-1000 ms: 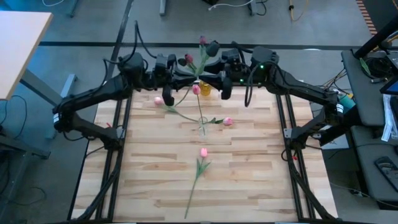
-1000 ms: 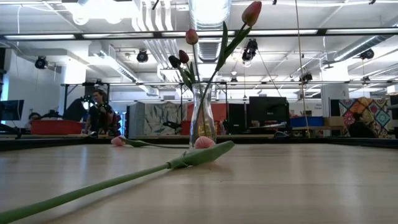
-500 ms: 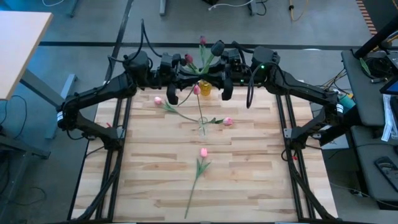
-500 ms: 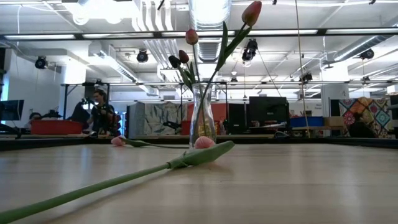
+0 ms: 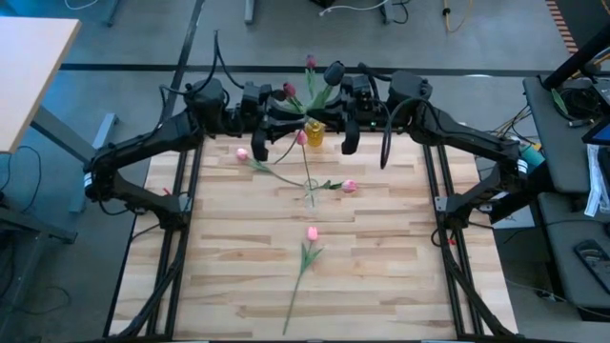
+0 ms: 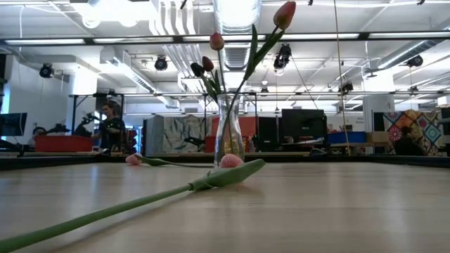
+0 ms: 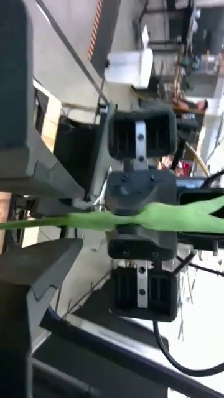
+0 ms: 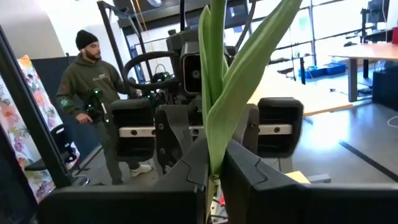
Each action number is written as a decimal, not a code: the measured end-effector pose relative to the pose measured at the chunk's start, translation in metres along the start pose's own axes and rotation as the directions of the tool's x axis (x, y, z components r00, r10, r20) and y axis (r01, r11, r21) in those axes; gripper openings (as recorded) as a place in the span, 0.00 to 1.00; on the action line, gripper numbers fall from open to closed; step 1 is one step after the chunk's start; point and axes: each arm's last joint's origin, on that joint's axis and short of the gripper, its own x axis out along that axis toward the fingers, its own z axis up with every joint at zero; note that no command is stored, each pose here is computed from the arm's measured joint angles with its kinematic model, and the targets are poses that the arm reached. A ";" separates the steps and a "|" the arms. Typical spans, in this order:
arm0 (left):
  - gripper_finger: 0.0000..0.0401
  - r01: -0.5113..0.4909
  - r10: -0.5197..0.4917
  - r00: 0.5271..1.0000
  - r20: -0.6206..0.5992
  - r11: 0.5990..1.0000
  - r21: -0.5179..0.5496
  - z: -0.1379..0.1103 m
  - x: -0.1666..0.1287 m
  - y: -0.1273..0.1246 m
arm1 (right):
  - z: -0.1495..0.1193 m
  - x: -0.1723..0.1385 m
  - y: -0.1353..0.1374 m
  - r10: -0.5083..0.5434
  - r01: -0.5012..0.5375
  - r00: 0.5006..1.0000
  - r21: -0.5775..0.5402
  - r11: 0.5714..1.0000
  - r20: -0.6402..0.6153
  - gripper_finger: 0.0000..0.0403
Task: Sort flowers into vase by color
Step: Put the black flower into the yellow vase
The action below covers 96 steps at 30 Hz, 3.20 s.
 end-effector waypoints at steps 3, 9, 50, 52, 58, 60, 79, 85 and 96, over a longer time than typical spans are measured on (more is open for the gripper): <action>0.30 -0.049 0.050 0.998 -0.028 0.999 0.015 0.000 -0.008 -0.002 | 0.003 -0.003 0.001 -0.001 0.001 1.000 -0.010 1.000 0.008 0.05; 0.37 -0.099 0.101 0.994 -0.040 0.994 0.056 0.005 -0.025 -0.007 | 0.011 -0.012 0.003 -0.004 0.005 1.000 -0.046 0.999 0.028 0.04; 0.38 -0.363 0.366 0.931 0.009 0.927 -0.096 -0.054 -0.086 -0.011 | -0.066 -0.011 -0.172 -0.390 0.264 0.842 -0.346 0.900 -0.373 0.04; 0.38 -0.363 0.366 0.931 0.010 0.926 -0.102 -0.054 -0.087 -0.012 | -0.072 -0.007 -0.178 -0.392 0.262 0.839 -0.351 0.899 -0.377 0.04; 0.38 -0.375 0.377 0.926 -0.010 0.918 -0.131 -0.061 -0.087 -0.010 | -0.081 0.001 -0.190 -0.397 0.272 0.846 -0.351 0.896 -0.357 0.04; 0.38 -0.379 0.380 0.925 -0.019 0.915 -0.142 -0.064 -0.087 -0.009 | -0.084 0.002 -0.192 -0.397 0.276 0.843 -0.342 0.898 -0.362 0.04; 0.38 -0.386 0.387 0.922 -0.022 0.911 -0.145 -0.066 -0.087 -0.008 | -0.099 0.001 -0.199 -0.401 0.305 0.828 -0.286 0.909 -0.391 0.04; 0.38 -0.386 0.387 0.922 -0.022 0.910 -0.149 -0.066 -0.087 -0.008 | -0.094 0.000 -0.195 -0.400 0.304 0.833 -0.289 0.908 -0.381 0.04; 0.38 -0.386 0.387 0.922 -0.021 0.911 -0.149 -0.066 -0.087 -0.008 | -0.082 -0.003 -0.184 -0.416 0.327 0.839 -0.285 0.901 -0.350 0.04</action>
